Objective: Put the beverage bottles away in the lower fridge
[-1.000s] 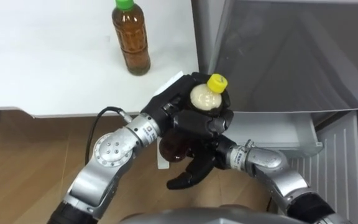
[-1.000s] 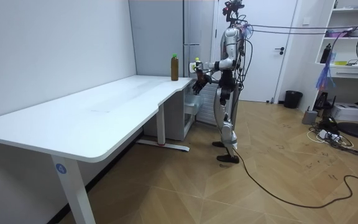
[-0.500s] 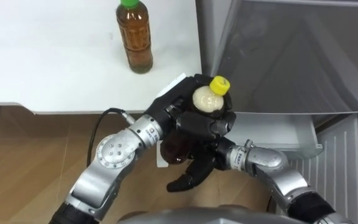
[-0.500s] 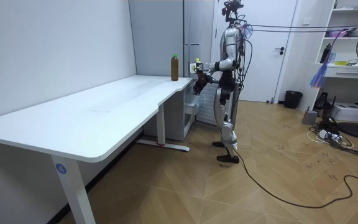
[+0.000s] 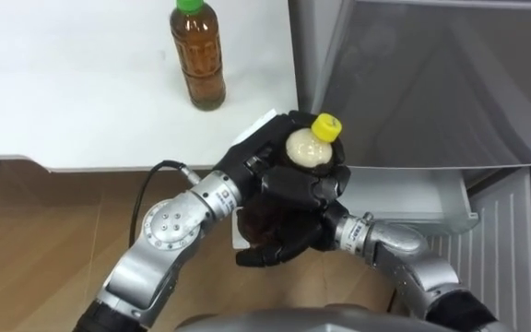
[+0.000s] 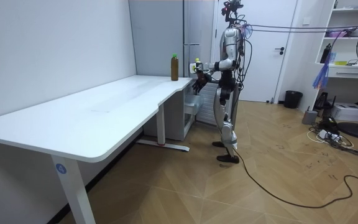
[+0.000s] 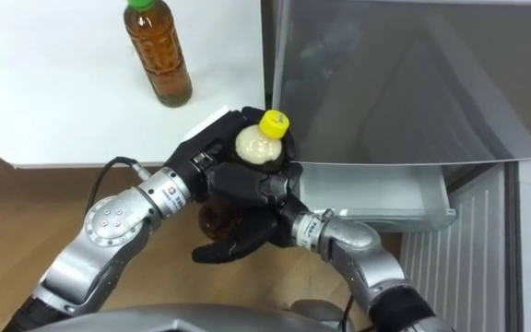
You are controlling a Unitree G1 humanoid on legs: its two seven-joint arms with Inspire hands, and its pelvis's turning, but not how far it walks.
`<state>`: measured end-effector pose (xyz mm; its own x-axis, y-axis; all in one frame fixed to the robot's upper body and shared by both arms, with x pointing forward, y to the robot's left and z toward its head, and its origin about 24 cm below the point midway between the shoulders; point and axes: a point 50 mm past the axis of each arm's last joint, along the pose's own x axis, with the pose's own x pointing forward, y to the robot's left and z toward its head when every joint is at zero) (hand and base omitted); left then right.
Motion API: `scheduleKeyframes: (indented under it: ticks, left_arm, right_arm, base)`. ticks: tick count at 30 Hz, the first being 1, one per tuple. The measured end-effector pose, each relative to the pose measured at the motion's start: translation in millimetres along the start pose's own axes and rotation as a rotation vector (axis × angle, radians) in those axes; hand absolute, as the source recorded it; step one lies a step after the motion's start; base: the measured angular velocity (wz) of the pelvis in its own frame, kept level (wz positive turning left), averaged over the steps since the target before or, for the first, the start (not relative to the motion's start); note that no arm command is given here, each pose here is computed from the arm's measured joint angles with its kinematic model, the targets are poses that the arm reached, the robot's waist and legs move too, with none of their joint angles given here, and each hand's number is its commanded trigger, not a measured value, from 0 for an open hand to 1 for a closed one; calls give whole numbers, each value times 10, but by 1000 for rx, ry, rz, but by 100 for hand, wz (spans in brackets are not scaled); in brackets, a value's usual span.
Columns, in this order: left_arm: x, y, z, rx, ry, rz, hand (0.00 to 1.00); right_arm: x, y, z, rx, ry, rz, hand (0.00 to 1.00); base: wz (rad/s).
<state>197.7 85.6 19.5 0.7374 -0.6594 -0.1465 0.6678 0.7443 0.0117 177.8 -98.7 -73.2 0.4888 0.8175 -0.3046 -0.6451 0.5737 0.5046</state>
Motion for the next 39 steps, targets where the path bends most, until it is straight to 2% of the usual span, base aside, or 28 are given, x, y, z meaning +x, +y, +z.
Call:
scheduleKeyframes:
  ticks: [5,6,8,16,25,26,27,28,39]
  left_arm:
    - [-5,-14,-11,-3,4,-3,100]
    - [-5,-14,-11,-3,3,-3,100]
    - [-4,-18,-11,-3,3,-3,100]
    - [9,-45,-7,-15,-2,-12,100]
    - [7,-12,1,-55,-15,37,99]
    - [8,-8,3,-64,-18,45,90]
    - [8,-7,3,-67,-18,48,57]
    - [8,-8,3,-74,-20,49,0]
    - [6,11,7,-97,-27,77,0]
  right_arm:
    - [-2,11,-14,18,-6,2,0]
    - [-3,12,-18,26,-9,1,50]
    - [-12,28,-51,70,-21,2,100]
    - [-23,35,-74,88,-26,-1,100]
    - [-23,52,-62,58,-39,16,100]
    - [-23,52,-59,55,-43,16,100]
    - [-23,52,-58,55,-43,16,100]
    - [-23,52,-57,55,-43,17,100]
    - [-13,83,-66,96,-65,41,100]
  base:
    - [0]
    - [0]
    - [0]
    - [0]
    - [0]
    - [0]
    - [0]
    - [0]
    - [0]
